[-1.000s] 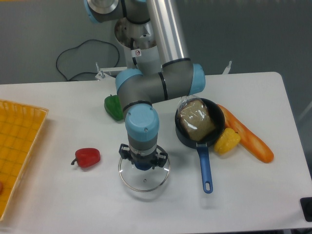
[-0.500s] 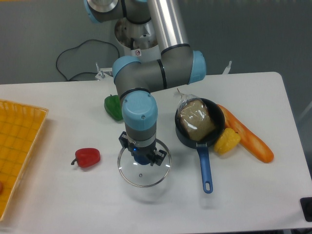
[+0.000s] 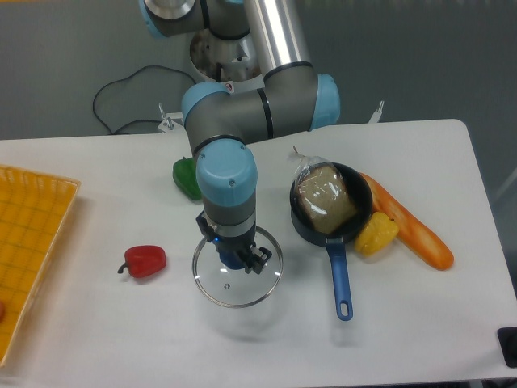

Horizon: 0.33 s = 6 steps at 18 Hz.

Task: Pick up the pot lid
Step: 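Lift the glass lid by its knob up off the table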

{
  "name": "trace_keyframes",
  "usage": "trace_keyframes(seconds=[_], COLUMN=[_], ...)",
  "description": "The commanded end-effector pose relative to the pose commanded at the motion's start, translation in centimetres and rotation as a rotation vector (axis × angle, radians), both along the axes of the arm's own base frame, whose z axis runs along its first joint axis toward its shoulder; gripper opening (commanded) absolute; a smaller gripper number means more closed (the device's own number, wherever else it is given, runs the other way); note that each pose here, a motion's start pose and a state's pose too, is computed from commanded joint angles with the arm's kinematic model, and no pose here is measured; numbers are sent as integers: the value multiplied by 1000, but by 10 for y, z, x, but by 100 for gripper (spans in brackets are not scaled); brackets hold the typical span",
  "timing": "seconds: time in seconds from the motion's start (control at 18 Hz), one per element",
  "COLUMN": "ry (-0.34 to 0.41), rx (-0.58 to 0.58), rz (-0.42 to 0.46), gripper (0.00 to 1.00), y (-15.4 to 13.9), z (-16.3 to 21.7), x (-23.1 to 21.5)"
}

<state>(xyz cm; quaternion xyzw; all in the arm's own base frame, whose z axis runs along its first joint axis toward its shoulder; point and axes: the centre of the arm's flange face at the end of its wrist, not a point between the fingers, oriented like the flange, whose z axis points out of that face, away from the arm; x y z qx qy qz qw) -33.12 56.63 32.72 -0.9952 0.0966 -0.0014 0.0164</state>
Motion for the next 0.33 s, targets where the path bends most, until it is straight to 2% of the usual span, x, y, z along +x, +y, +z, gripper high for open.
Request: trace_keyframes(seconds=[0.33], ry=[-4], rx=[-2], rz=[0], gripper=[58], y=[-1], z=[-2], x=[1])
